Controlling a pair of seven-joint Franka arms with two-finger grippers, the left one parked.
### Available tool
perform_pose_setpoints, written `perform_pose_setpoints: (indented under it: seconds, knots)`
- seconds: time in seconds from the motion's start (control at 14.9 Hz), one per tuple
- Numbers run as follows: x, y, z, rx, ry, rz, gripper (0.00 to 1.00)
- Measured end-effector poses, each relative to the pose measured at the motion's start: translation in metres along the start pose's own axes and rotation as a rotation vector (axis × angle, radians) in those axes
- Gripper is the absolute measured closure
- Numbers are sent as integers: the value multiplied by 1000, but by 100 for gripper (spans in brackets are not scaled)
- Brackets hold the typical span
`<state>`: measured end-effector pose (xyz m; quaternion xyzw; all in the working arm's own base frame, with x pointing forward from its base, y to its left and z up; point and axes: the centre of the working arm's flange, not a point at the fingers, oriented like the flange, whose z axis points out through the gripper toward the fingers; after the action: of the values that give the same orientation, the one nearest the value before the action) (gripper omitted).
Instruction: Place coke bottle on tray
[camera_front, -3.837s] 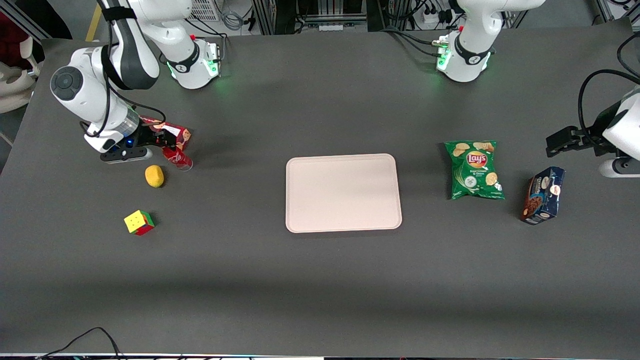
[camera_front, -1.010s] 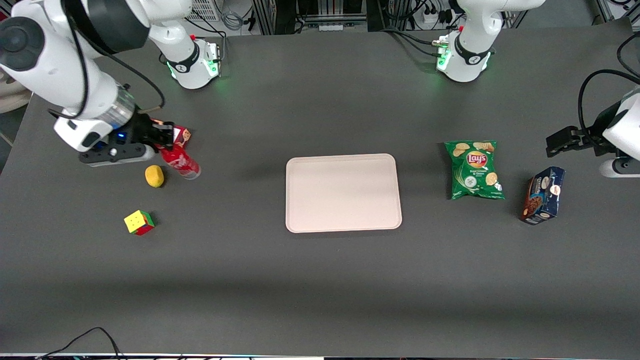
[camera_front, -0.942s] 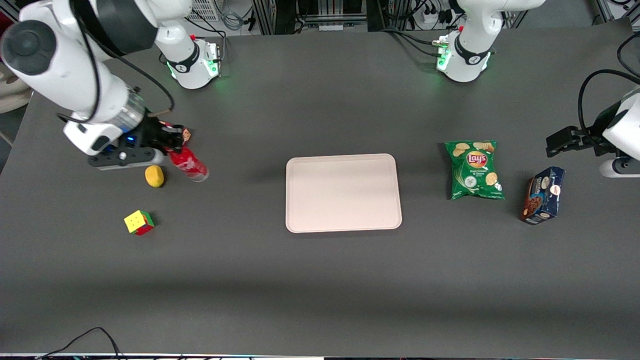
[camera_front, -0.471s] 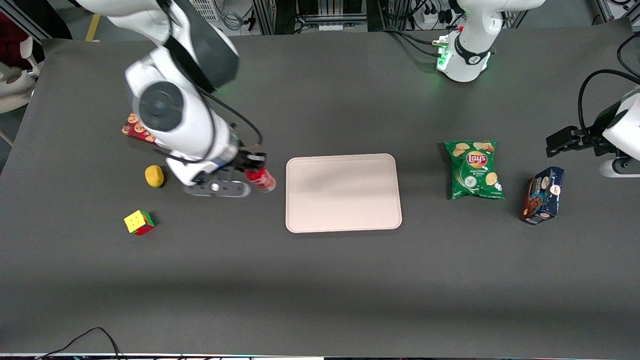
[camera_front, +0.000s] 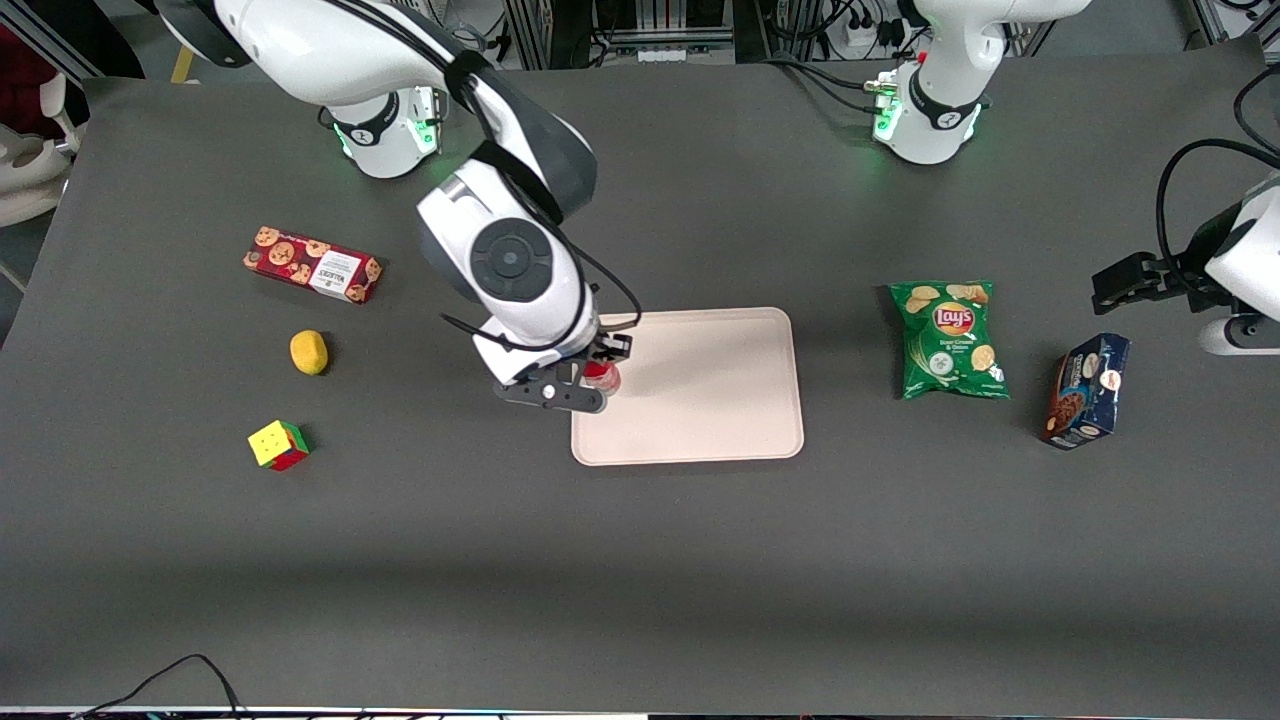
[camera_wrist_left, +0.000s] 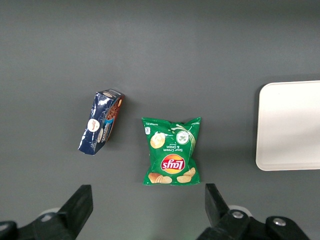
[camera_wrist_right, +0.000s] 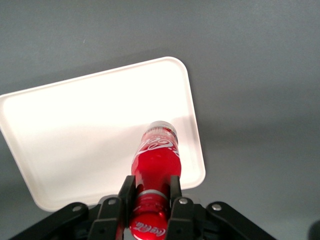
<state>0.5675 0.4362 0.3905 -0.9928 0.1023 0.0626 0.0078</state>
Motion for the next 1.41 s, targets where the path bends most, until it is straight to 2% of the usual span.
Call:
perform_pose_setpoints:
  seconds: [0.34,1.01,1.08,1.21,1.28,1.41]
  knots:
    - [6,-10,38,8,39,11,68]
    - [4,-7,64,-15,53,9,67]
    - [4,-7,64,-14,54,9,60]
    - [5,-7,64,-11,56,10,56]
    - [5,-7,64,-9,58,11,50]
    - [8,-5,62,-4,61,17,31]
